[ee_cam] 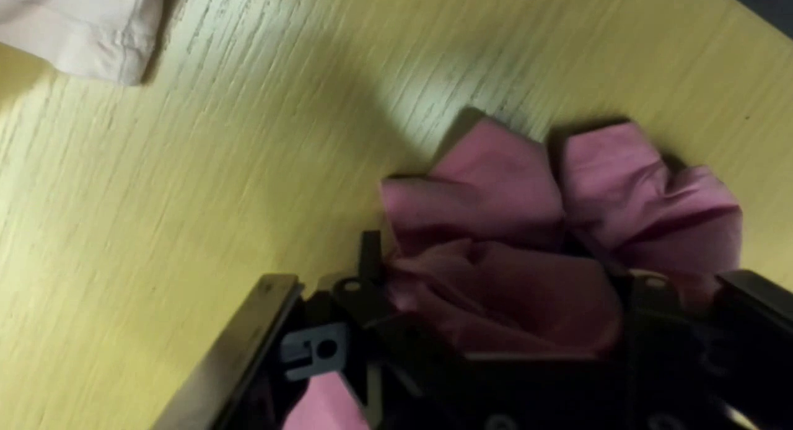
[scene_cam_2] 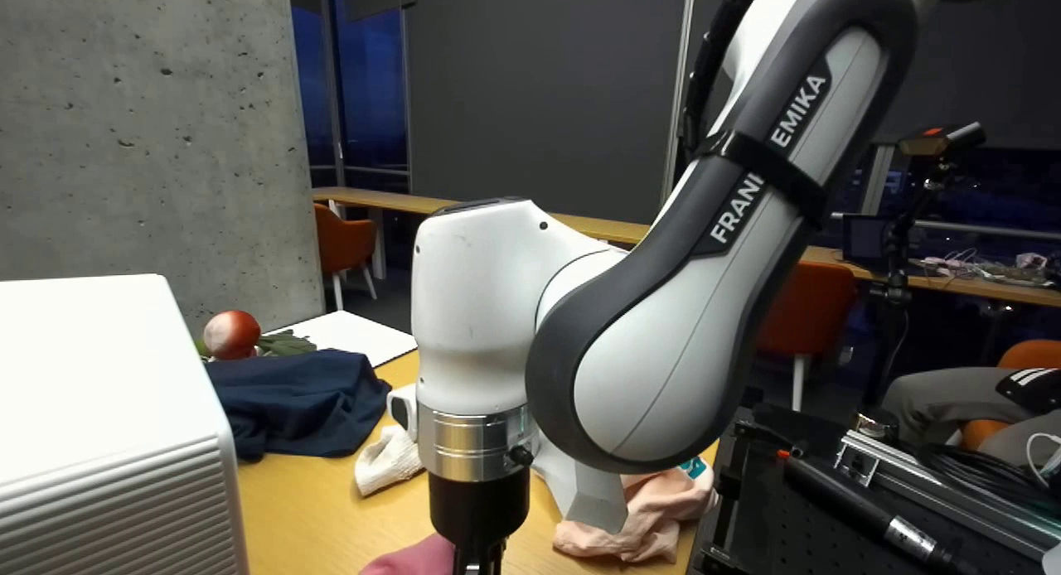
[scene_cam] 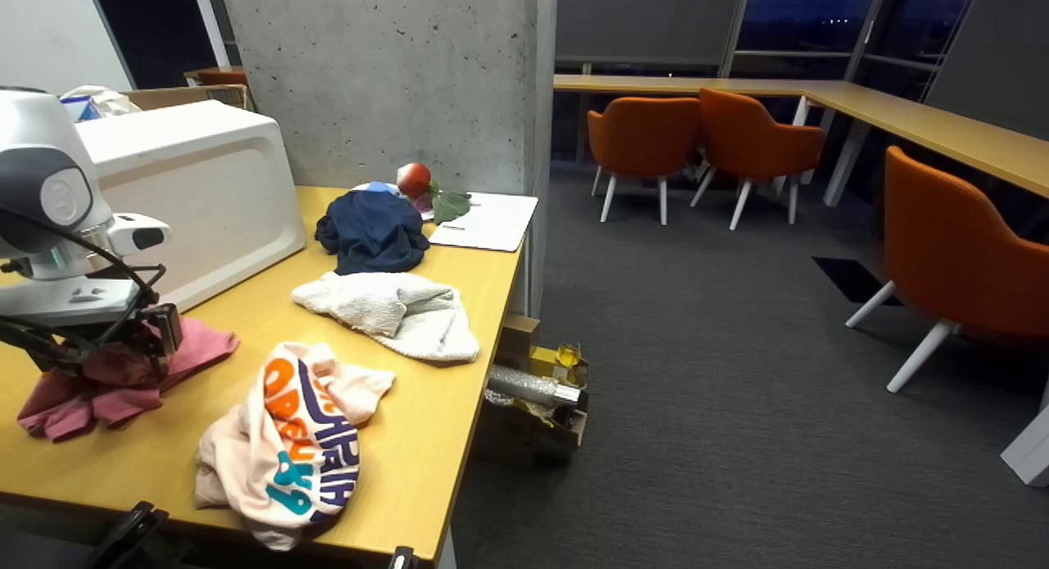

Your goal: Pile the clothing, radish and towel together.

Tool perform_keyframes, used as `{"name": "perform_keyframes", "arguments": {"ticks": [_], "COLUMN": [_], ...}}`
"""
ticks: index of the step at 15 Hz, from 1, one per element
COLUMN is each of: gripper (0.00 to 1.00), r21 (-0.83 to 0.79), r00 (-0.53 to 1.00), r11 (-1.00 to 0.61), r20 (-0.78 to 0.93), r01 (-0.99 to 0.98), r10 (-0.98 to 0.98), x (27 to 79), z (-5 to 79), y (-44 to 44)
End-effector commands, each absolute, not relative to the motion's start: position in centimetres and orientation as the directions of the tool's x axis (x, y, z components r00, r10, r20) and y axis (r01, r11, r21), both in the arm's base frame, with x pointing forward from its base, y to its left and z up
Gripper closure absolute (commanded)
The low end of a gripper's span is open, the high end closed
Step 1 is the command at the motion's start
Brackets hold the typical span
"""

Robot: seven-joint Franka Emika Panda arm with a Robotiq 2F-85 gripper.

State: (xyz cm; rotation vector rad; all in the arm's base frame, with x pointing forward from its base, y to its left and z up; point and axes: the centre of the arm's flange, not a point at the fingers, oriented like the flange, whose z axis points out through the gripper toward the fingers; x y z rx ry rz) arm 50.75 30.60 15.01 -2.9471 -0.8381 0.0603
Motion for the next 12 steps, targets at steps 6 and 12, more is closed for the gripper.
{"name": "perform_keyframes", "arguments": {"ticks": [6,12], "gripper": [0.91,0.97], "r21": [-0.066,-0.002], "r00": [0.859,0.895], "r11": [-0.858,-0.895], "r20": [-0.009,0.027], "r01": [0.51,0.446], "r10": [0.512,0.446], "x": [51.6,50.7], "z": [17.3,23.0], "y": [30.6,27.6]}}
